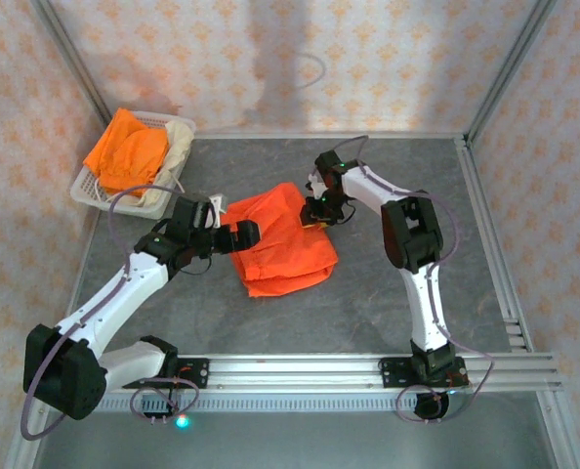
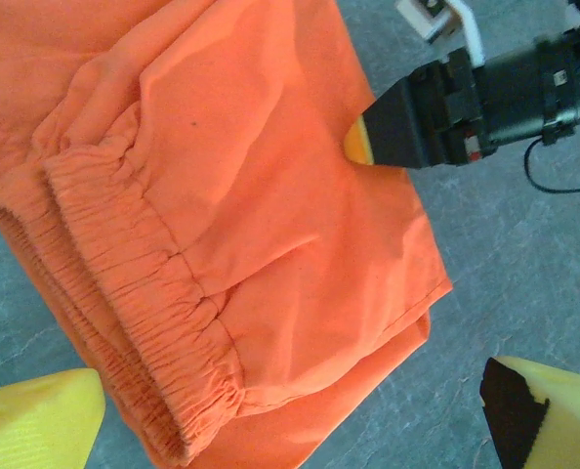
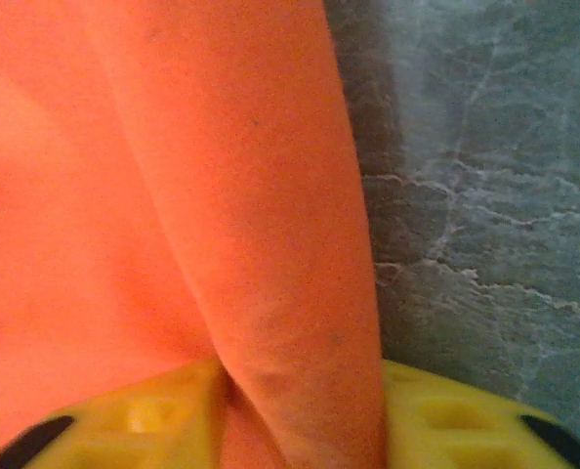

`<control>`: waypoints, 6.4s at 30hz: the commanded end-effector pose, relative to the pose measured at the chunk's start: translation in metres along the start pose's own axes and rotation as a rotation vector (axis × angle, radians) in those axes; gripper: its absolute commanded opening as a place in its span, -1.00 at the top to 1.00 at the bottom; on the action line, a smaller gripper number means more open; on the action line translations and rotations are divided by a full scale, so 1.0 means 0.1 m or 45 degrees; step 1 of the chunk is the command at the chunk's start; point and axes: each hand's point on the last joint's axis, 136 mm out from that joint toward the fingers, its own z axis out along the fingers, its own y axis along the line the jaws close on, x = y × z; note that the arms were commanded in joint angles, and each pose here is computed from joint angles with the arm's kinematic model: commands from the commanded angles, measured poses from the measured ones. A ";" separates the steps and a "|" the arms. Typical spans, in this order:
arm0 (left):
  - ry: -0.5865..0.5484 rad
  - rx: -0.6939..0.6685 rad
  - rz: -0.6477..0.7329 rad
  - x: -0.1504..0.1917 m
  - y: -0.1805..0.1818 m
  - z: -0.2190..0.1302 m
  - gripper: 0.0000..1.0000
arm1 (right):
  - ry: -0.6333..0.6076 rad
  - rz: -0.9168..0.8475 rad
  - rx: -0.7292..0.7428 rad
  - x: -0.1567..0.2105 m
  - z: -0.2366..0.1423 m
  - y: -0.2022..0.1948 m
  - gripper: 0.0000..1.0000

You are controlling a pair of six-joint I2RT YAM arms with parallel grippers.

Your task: Fold and stack the shorts

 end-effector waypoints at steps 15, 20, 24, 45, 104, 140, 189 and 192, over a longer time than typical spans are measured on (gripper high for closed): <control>-0.051 -0.035 0.045 -0.02 0.04 -0.10 -1.00 | -0.017 0.063 1.000 0.56 -1.42 -1.68 1.00; -0.058 -0.052 0.056 -0.03 0.06 -0.11 -1.00 | -0.090 0.183 1.252 0.78 -2.05 -2.22 1.00; -0.053 -0.041 0.048 -0.03 0.05 -0.08 -1.00 | -0.062 0.210 1.532 0.94 -2.41 -2.62 1.00; -0.077 -0.123 0.027 -0.07 0.13 -0.20 -1.00 | -0.082 0.645 1.877 1.17 -3.08 -3.49 -0.61; -0.543 -0.738 -0.439 -3.43 2.08 -1.13 1.00 | -1.077 0.504 0.139 1.29 -2.48 -0.88 -0.99; -0.247 -0.260 -0.035 -0.85 -0.08 -0.66 -1.00 | -0.883 0.094 0.135 1.36 -2.21 -0.07 -0.96; -0.425 -0.041 -0.604 -0.48 0.87 -1.00 -1.00 | -0.870 -0.394 0.690 0.32 -1.87 1.25 1.00; -0.421 -0.024 -0.585 -0.46 0.78 -1.02 -0.95 | -0.881 -0.328 0.700 0.46 -2.11 0.88 1.00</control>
